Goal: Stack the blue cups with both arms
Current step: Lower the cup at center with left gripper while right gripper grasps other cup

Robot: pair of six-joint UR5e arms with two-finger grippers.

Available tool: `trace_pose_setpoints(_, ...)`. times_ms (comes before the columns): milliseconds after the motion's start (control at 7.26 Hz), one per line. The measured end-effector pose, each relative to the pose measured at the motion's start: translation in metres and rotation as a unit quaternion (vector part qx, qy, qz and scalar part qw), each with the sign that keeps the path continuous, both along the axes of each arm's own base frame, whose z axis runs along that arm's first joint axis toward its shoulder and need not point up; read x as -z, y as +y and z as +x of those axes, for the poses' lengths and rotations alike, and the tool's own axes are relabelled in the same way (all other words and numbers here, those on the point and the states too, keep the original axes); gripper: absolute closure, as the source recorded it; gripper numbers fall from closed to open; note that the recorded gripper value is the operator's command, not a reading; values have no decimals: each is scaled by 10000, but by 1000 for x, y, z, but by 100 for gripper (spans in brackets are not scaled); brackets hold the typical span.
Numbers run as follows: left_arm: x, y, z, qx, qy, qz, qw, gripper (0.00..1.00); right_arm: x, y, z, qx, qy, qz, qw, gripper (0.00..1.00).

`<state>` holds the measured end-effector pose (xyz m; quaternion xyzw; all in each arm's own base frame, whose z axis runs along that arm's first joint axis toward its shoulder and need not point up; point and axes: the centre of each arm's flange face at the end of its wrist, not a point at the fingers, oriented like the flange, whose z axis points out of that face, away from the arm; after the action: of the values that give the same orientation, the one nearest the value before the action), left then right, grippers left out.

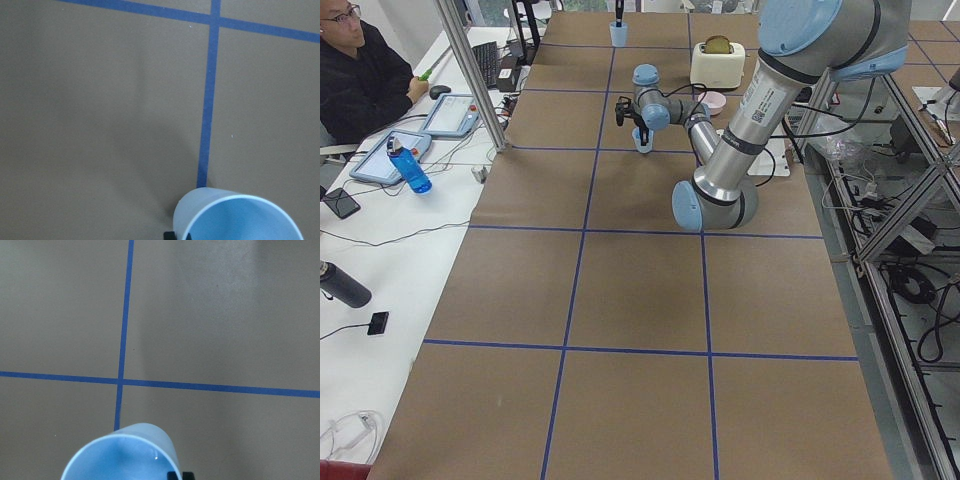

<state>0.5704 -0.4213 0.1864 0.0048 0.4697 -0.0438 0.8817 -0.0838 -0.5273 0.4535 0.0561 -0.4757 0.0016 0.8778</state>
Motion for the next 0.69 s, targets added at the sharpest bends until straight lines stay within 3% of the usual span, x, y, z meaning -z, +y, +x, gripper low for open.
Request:
trace_pose_setpoints(138,-1,2,2,-9,-10,8,10000,100,1,0,0,-3,-2,7,10000,100)
trace_pose_setpoints(275,-1,4,4,-11,-22,22,10000,88,1,0,1,-7,-3,10,10000,100)
trace_pose_setpoints(413,-2,5,5,-13,-19,40,10000,56,2,0,1,-13,-3,11,10000,100)
trace_pose_setpoints(551,-1,5,5,-14,27,74,10000,14,2,0,2,-15,-3,11,10000,100)
trace_pose_setpoints(688,-2,5,6,-12,108,119,9999,3,2,0,1,-13,-3,11,10000,100)
